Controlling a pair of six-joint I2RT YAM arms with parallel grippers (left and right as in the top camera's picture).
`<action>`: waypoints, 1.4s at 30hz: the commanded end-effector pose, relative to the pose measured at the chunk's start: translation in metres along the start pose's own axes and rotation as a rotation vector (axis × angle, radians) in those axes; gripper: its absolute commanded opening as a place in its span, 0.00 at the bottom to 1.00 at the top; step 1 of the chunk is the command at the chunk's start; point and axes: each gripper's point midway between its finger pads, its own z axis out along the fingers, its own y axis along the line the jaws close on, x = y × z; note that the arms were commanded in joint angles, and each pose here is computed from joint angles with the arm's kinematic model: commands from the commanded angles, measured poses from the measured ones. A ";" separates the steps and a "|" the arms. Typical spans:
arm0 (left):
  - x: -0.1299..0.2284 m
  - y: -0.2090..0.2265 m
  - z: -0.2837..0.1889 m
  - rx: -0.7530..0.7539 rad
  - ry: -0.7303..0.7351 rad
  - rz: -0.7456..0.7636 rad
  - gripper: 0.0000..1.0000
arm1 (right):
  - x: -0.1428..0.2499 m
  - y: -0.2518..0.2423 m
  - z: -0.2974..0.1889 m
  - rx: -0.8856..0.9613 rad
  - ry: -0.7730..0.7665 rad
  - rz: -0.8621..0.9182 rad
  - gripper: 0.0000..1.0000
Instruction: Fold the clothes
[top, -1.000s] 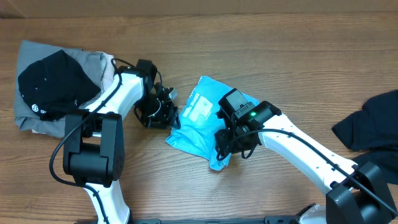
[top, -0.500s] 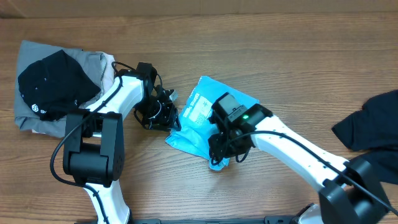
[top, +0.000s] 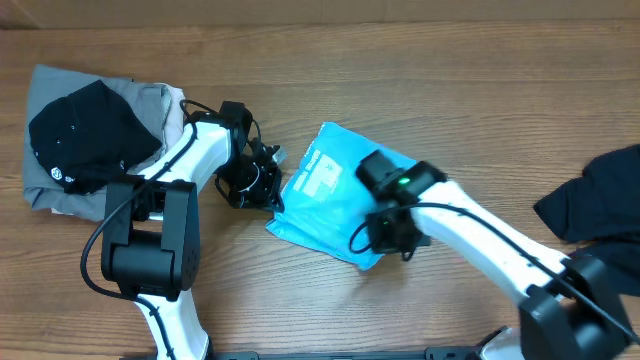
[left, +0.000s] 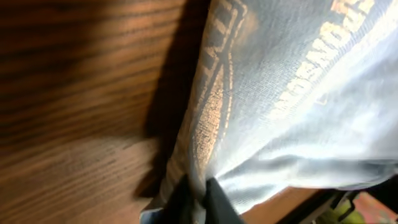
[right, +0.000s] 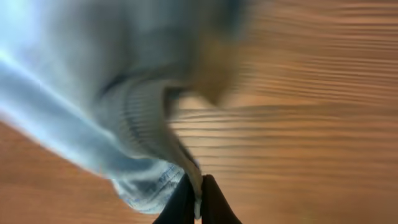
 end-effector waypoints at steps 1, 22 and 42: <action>0.003 0.007 -0.009 -0.022 -0.012 0.001 0.04 | -0.007 -0.026 -0.011 0.063 -0.052 0.060 0.05; 0.018 0.021 -0.019 -0.005 0.033 -0.057 0.41 | 0.023 -0.018 0.006 -0.045 0.088 -0.063 0.56; 0.008 -0.022 0.001 0.128 -0.007 0.121 0.48 | -0.092 -0.035 -0.012 -0.264 -0.286 0.189 0.56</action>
